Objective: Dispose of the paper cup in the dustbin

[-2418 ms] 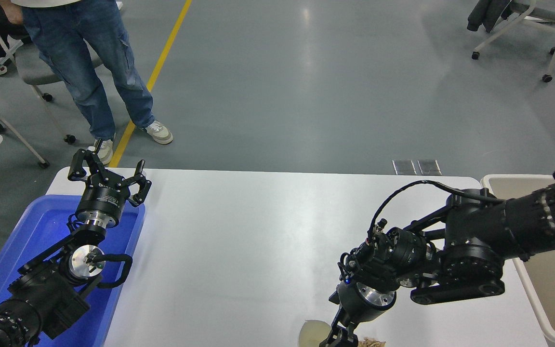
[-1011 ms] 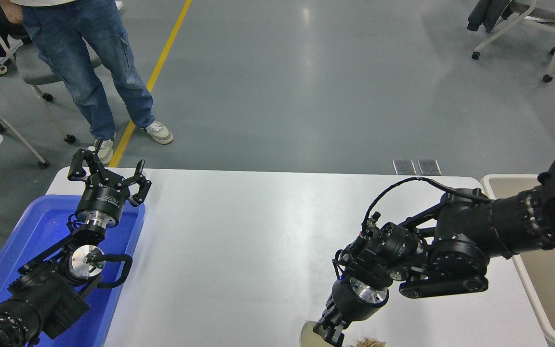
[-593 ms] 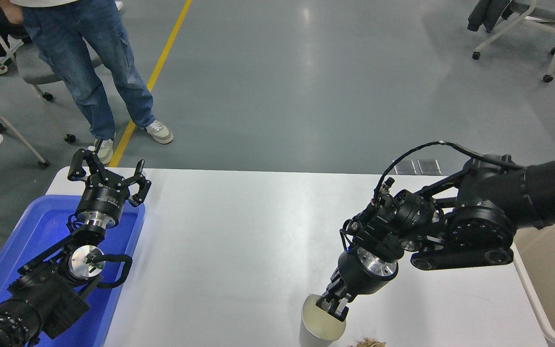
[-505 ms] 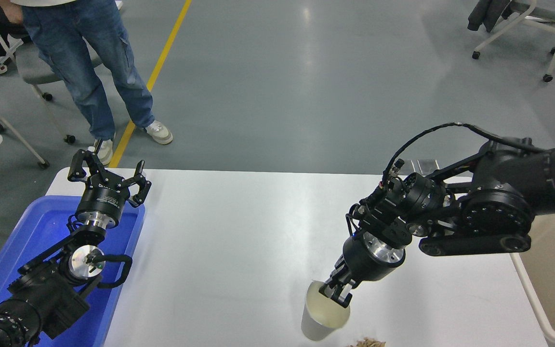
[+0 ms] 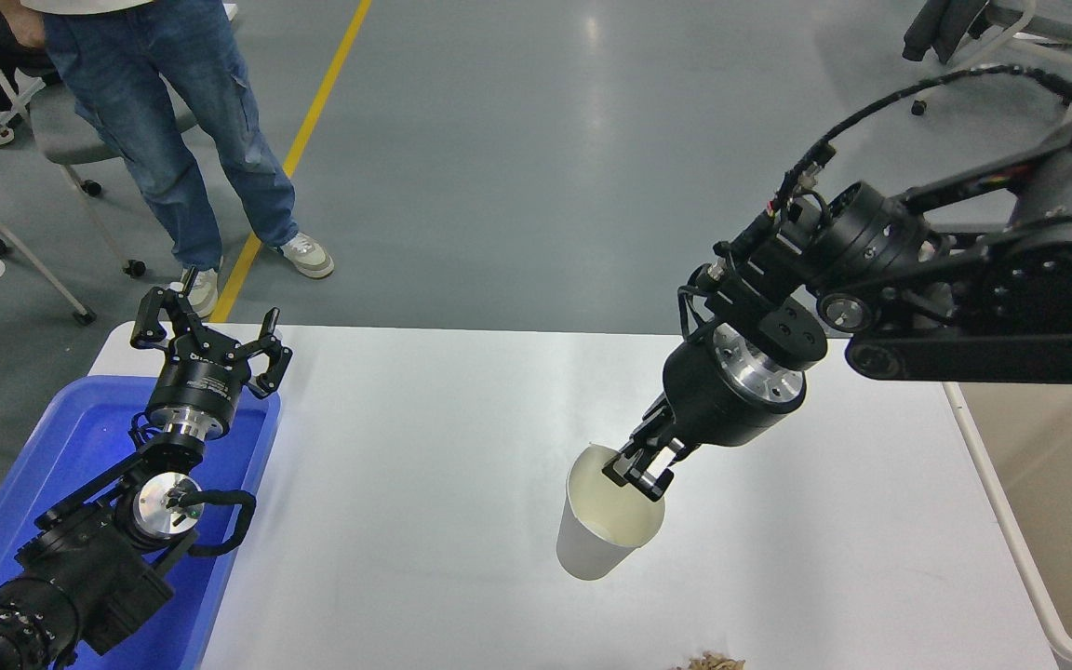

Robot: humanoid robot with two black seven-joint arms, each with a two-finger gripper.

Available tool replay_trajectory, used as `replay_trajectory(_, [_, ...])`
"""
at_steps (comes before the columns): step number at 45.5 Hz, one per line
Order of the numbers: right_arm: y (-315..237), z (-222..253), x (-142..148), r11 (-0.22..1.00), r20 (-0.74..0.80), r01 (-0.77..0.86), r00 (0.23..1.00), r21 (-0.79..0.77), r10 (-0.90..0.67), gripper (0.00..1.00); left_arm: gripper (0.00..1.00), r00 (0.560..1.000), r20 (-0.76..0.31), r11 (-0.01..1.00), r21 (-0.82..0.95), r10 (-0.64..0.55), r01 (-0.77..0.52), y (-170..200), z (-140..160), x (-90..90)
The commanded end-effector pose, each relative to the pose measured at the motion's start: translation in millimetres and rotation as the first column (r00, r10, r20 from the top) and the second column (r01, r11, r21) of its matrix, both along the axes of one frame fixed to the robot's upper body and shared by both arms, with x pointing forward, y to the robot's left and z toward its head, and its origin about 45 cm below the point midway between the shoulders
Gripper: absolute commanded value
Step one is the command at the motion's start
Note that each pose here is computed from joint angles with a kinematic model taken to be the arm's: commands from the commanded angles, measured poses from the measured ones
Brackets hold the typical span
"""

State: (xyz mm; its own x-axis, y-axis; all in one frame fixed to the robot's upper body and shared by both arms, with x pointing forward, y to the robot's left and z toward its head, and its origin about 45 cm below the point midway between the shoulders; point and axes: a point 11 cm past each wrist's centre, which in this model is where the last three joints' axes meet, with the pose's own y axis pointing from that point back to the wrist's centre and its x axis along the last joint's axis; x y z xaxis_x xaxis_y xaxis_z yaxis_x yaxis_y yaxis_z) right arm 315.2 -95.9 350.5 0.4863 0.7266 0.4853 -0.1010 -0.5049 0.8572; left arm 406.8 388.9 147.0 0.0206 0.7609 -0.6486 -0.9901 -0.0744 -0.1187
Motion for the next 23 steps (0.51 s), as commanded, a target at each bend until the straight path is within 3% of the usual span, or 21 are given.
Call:
replay_trajectory(1, [-10,24,23,0.994,0.059,0.079,0.995,0.071,-0.083,0.00,1.00,1.000,0.002,1.000,-0.001,0.000,0.000,0,0,0.0])
replay_trajectory(7, [-48,44,60,0.957,0.116,0.220,0.963,0.190,-0.244,0.00,1.00,1.000,0.001,1.000,-0.001,-0.001,0.001,0,0,0.1])
replay_trajectory(13, [-124,58,87,0.846,0.126,0.407,0.873,0.344,-0.471,0.00,1.00,1.000,0.000,1.000,0.000,0.000,0.000,0,0,0.1])
replay_trajectory(23, [-237,66,78,0.628,0.060,0.598,0.699,0.498,-0.713,0.00,1.00,1.000,0.000,1.000,0.000,0.000,0.000,0,0,0.1])
